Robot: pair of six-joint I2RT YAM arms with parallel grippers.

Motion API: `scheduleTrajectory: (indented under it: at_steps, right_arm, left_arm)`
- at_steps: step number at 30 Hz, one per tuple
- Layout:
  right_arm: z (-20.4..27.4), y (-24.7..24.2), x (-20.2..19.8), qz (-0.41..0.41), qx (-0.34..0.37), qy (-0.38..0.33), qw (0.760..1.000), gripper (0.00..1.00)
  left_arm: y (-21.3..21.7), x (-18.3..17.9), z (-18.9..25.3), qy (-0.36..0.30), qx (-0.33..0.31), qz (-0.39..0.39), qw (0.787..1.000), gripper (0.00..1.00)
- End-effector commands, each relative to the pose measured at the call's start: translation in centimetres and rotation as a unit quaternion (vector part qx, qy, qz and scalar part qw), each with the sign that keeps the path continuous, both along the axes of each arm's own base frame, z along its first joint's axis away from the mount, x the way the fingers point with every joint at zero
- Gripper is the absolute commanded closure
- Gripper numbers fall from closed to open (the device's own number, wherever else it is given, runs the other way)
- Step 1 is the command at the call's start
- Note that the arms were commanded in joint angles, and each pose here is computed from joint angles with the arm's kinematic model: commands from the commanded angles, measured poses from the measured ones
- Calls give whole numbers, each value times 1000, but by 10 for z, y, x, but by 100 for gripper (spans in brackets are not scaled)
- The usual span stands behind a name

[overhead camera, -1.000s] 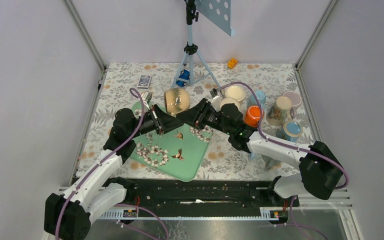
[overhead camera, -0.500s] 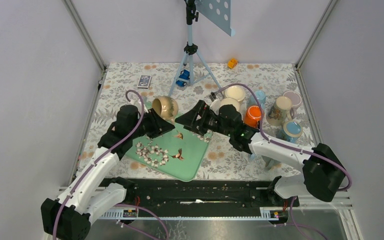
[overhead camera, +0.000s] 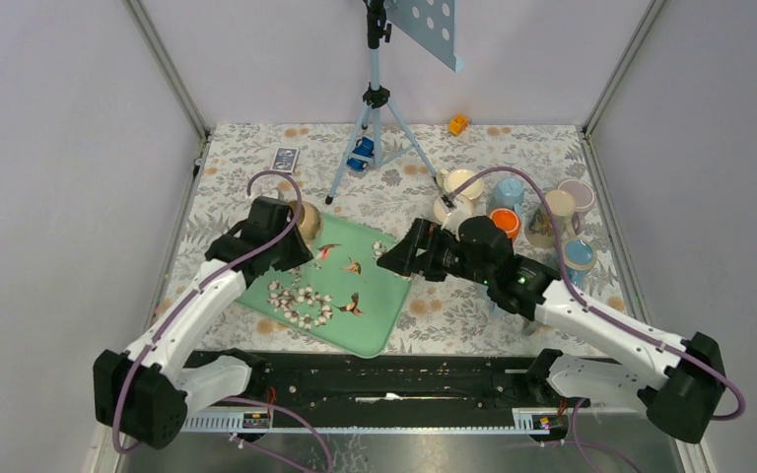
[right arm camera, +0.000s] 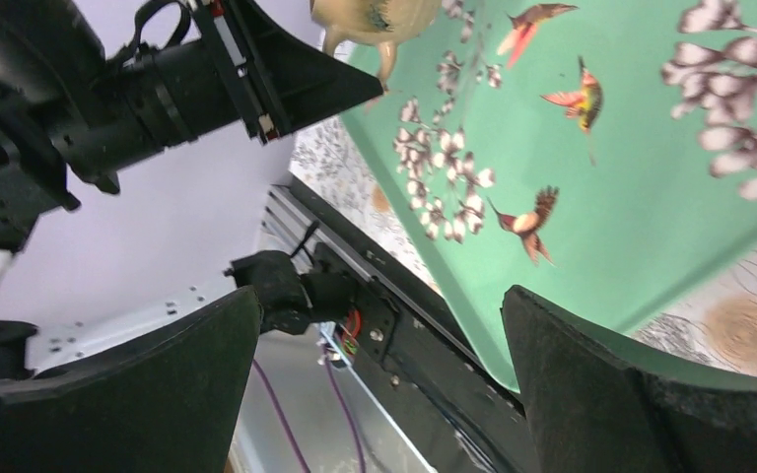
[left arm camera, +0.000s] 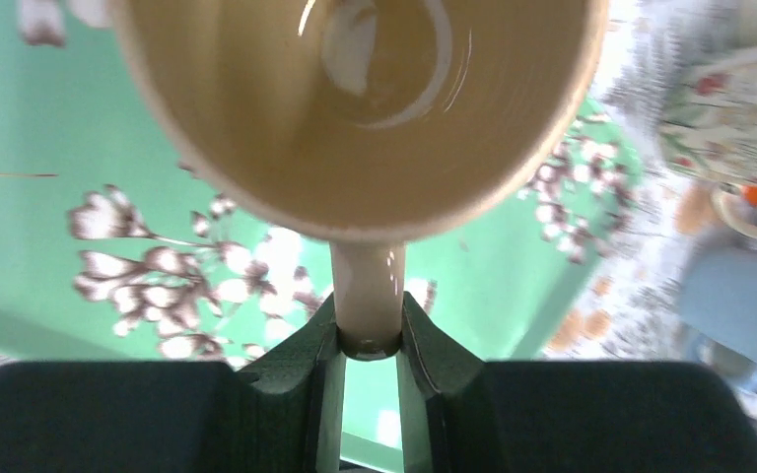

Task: Turn the mug right side up
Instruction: Place the cup on the tray.

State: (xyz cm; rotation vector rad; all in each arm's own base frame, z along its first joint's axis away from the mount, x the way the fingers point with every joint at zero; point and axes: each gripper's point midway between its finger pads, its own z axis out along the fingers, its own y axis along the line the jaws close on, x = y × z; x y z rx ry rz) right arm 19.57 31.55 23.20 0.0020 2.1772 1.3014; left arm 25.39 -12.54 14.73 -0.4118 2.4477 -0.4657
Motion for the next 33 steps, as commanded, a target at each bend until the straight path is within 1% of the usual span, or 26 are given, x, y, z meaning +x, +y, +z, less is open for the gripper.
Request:
scheduleTrajectory:
  at_steps: [1, 7, 12, 20, 24, 33]
  right_arm:
    - [-11, -27, -13, 4, -64, -19, 998, 0]
    - [-8, -44, -23, 4, -86, -30, 996, 0]
    - [-5, -51, -29, 4, -85, -34, 996, 0]
    - [-1, -60, -33, 6, -91, -46, 995, 0]
    - [2, -62, -35, 6, -90, -52, 995, 0]
    - [4, -60, -38, 17, -86, -52, 995, 0]
  left_arm:
    - [24, 40, 19, -66, 72, 47, 994, 100]
    - [32, 63, -11, -37, 119, 74, 989, 100]
    - [37, 81, -24, -41, 140, 98, 984, 100]
    - [50, 88, -42, -23, 189, 118, 975, 100]
    - [56, 92, -50, -15, 218, 115, 969, 100]
    - [68, 96, -73, 9, 243, 124, 962, 100]
